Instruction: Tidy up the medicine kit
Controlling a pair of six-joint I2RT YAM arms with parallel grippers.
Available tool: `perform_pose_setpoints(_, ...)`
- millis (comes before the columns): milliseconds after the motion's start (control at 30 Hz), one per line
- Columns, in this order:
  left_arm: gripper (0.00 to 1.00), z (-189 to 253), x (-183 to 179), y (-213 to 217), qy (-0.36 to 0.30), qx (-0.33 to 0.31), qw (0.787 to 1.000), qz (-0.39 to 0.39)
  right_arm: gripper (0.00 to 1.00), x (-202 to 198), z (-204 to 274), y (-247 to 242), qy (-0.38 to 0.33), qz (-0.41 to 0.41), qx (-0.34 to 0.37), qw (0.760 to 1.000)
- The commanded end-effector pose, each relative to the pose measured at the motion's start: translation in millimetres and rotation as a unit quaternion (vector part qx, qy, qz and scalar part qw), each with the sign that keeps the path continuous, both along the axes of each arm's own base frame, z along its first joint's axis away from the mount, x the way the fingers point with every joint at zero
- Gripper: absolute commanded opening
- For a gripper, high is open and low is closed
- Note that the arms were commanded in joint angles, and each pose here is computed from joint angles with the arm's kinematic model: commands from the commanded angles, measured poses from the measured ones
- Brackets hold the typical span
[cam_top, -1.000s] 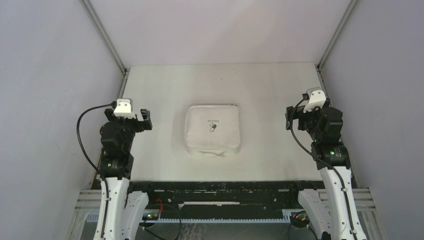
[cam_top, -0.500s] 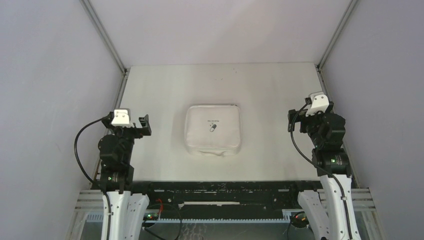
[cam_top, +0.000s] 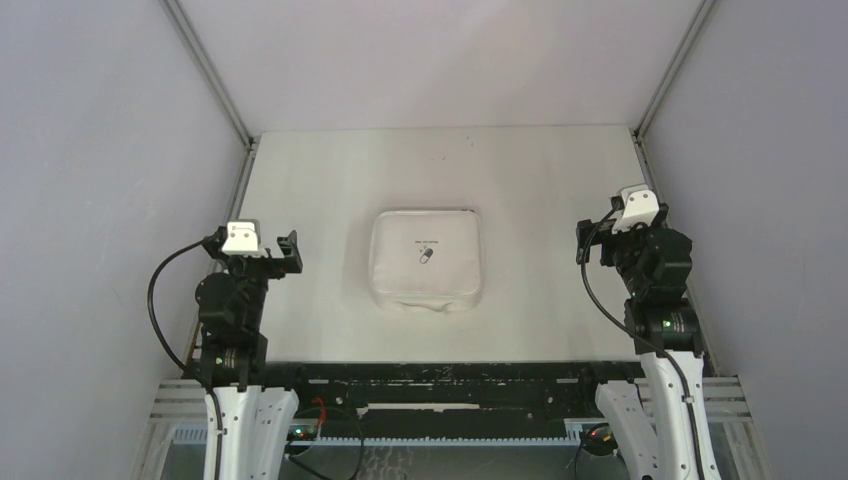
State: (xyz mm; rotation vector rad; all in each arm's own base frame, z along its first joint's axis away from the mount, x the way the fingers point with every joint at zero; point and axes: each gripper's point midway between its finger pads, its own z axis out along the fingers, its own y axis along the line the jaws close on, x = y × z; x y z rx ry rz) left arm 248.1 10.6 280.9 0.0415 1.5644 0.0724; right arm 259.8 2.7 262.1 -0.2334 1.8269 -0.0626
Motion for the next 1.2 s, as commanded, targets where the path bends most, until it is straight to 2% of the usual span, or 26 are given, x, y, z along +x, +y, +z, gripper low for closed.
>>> perform_pose_setpoints(0, 1.0, 3, 1, -2, -0.01, 0.009, 1.0, -0.008, 1.0, 4, 10, -3, -0.022, -0.002, -0.009, 1.0)
perform_pose_setpoints(1167, 1.0, -10, 7, -4, 0.009, 0.009, 1.0, -0.015, 1.0, 5, 3, -8, -0.011, -0.013, -0.02, 1.0)
